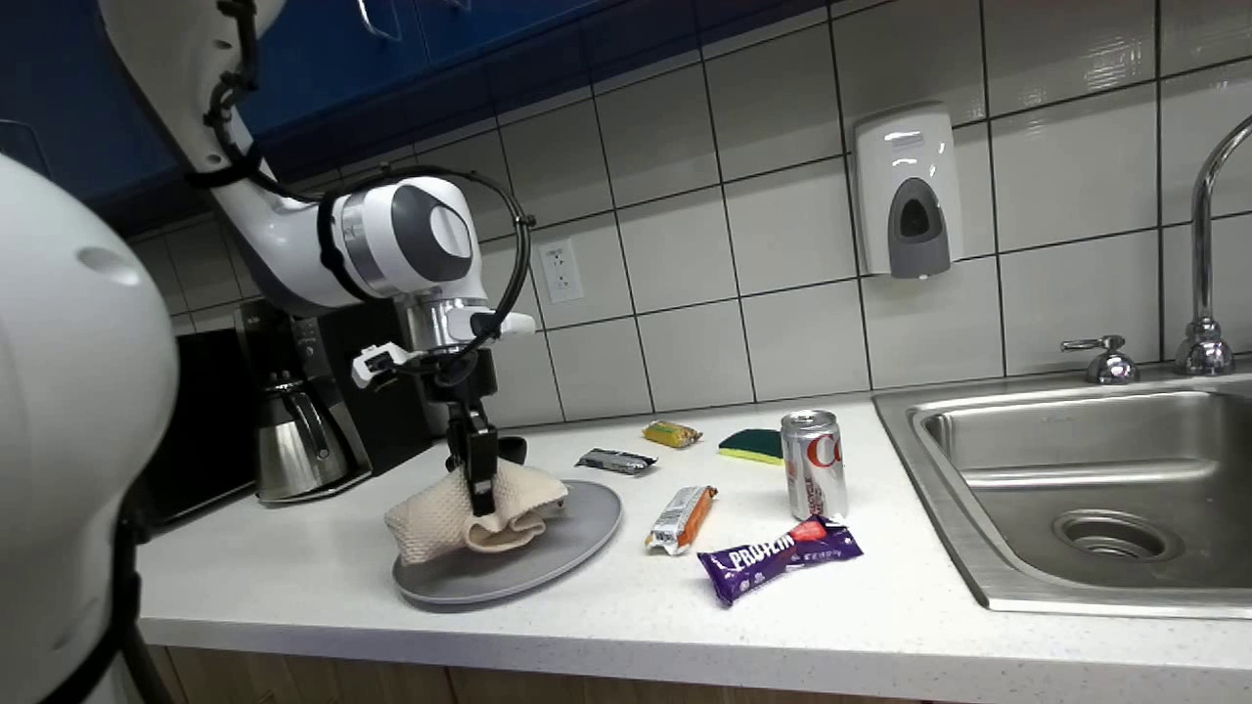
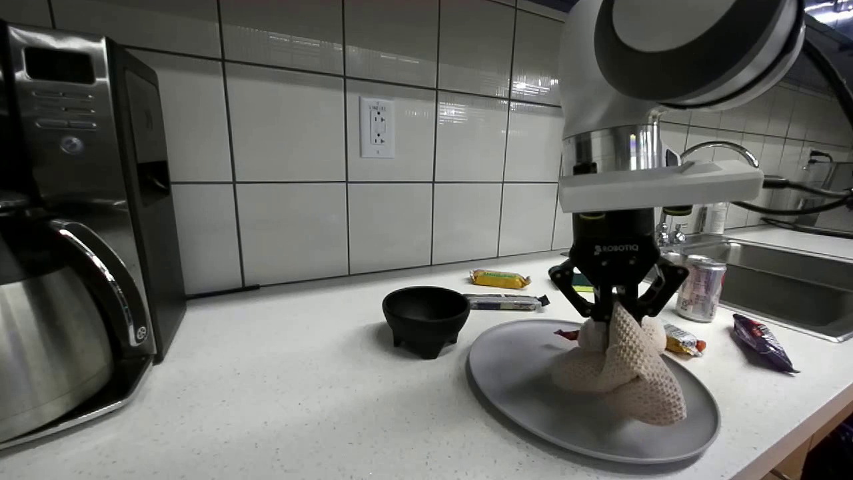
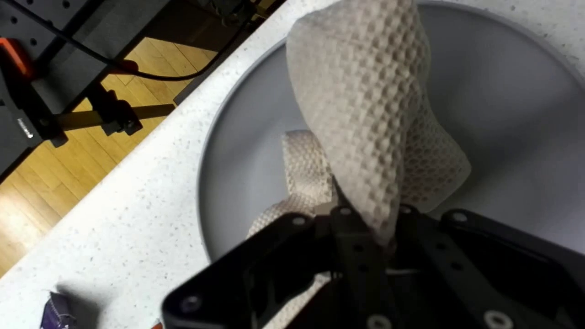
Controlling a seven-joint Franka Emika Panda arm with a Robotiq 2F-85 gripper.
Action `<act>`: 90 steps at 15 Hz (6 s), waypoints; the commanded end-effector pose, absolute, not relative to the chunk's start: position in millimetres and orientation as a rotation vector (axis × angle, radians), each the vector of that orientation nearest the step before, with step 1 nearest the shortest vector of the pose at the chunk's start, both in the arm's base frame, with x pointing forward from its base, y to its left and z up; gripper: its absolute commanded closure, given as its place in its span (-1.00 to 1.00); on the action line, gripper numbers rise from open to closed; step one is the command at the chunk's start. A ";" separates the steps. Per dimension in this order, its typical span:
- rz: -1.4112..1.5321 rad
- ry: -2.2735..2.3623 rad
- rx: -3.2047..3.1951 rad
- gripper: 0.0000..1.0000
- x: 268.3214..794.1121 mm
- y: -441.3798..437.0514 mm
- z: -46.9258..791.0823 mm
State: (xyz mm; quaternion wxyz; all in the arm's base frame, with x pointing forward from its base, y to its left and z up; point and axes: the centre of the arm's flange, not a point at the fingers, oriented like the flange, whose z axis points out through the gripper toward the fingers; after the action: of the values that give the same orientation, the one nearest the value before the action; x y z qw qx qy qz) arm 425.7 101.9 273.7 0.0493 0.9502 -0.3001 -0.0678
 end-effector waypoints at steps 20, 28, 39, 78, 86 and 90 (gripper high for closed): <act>-0.191 -0.168 3.212 0.95 445.1 257.7 316.1; -0.159 -0.067 3.188 0.95 454.5 286.2 276.9; -0.234 -0.035 3.196 -0.33 455.2 292.9 260.7; -0.214 0.156 3.120 -1.00 440.3 192.0 303.2; -0.129 0.039 3.059 -1.00 430.6 142.3 312.3; -0.109 -0.005 3.046 -1.00 425.6 113.9 313.9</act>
State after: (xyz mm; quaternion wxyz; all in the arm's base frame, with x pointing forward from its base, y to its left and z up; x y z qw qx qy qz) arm 440.0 137.4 305.9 0.0346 0.9978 0.0100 -0.0556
